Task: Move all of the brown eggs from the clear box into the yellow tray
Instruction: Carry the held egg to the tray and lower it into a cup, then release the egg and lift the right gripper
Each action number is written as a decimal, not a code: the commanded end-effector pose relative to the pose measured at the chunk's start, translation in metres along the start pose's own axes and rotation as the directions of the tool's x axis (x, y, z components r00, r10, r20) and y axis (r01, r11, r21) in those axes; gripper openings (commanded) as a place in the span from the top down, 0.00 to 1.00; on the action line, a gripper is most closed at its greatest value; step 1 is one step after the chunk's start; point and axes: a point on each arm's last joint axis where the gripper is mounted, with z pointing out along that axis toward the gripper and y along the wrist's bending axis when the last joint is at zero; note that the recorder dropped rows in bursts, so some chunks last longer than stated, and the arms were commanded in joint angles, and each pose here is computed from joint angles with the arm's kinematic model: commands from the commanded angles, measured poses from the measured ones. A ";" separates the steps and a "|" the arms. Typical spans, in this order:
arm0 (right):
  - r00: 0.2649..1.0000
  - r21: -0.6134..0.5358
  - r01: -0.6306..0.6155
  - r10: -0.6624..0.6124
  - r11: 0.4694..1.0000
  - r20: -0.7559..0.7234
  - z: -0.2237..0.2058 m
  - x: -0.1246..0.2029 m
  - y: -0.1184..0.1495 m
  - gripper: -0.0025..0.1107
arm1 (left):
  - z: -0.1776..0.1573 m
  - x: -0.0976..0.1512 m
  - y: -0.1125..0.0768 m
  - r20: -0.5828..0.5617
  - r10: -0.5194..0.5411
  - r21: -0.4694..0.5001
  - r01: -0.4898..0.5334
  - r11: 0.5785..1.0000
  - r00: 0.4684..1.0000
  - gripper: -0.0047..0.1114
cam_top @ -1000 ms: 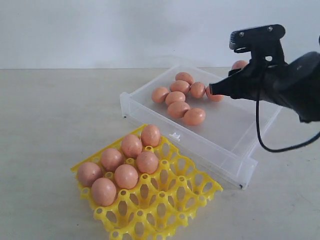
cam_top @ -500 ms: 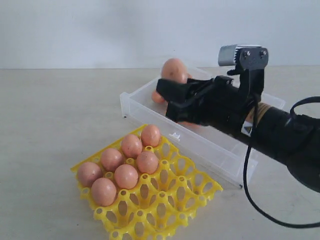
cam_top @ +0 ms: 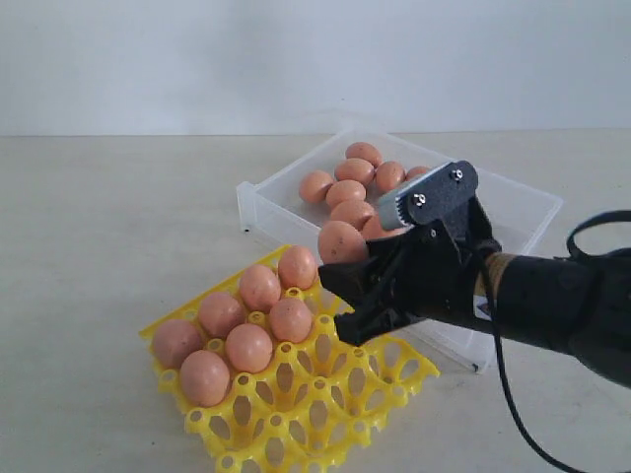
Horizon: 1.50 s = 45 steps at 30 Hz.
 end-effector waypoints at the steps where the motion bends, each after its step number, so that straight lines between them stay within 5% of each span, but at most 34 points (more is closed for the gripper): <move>1: 1.000 -0.019 0.012 -0.012 1.000 0.010 0.022 -0.013 -0.005 0.98 | 0.000 0.001 0.000 -0.001 -0.003 -0.002 0.003 1.000 1.000 0.92; 30: 0.991 -0.035 -0.030 0.025 0.999 -0.135 0.047 0.027 -0.011 0.97 | 0.000 0.001 0.000 -0.001 -0.003 -0.002 0.003 1.000 1.000 0.92; 37: 0.991 -0.037 -0.030 0.025 0.999 -0.131 0.047 0.027 -0.011 0.59 | 0.000 0.001 0.000 -0.001 -0.003 -0.002 0.003 1.000 1.000 0.92; 45: 0.992 -0.037 -0.033 0.029 0.999 -0.124 0.048 0.026 -0.011 0.56 | 0.000 0.001 0.000 -0.001 -0.003 -0.002 0.003 1.000 1.000 0.92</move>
